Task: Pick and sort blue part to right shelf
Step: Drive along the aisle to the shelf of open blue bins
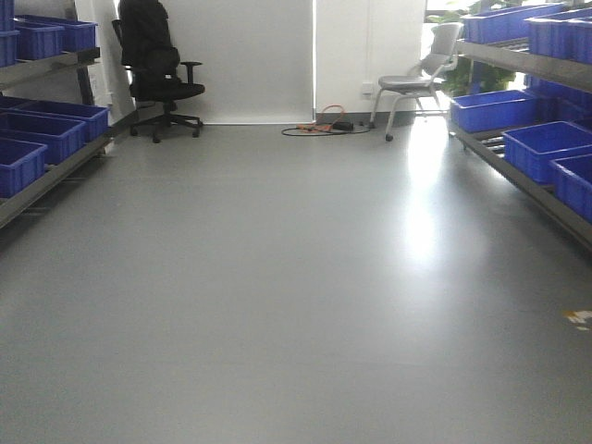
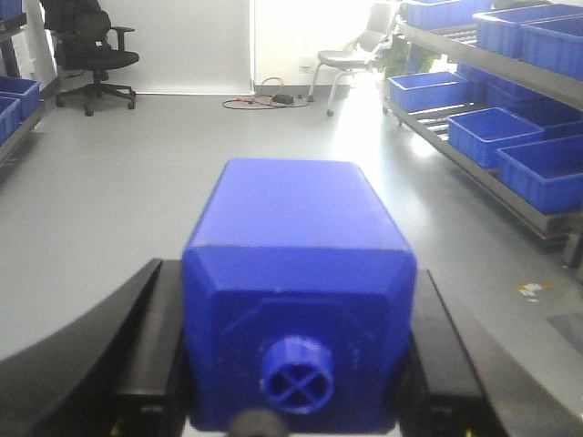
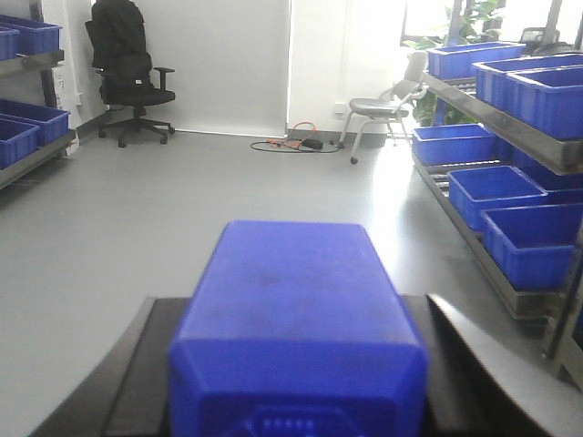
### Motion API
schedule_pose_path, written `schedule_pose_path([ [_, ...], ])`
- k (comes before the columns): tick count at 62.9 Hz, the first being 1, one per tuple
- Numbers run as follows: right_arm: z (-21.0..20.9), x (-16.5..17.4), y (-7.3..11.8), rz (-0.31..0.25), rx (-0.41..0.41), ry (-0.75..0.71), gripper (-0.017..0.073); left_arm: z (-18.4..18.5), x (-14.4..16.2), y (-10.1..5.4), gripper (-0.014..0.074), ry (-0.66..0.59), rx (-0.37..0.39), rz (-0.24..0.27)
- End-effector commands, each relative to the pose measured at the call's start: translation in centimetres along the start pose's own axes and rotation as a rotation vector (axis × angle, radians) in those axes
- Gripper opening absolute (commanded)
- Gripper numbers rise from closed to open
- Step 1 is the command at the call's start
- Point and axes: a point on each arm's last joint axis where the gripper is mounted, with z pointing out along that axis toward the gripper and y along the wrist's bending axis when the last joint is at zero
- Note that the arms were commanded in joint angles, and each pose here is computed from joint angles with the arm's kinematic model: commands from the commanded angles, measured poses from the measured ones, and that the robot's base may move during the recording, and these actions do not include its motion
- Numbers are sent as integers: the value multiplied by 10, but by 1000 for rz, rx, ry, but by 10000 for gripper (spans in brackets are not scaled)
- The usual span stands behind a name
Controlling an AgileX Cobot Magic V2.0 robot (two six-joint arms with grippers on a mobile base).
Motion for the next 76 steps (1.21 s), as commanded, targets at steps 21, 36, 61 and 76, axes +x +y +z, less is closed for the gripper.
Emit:
schedule_pose_path([
  [21,-1,-18,0,-15,7,-116,414,-1,-16,0,269,-101,-9,-20],
  [36,-1,-18,0,-15,7,-116,414,-1,-16,0,269,-101,-9,-20],
  [61,-1,-18,0,-15,7,-116,414,-1,-16,0,269,-101,-9,-20],
  [76,-1,-18,0,-15,7,-116,414,-1,-16,0,269,-101,-9,-20],
])
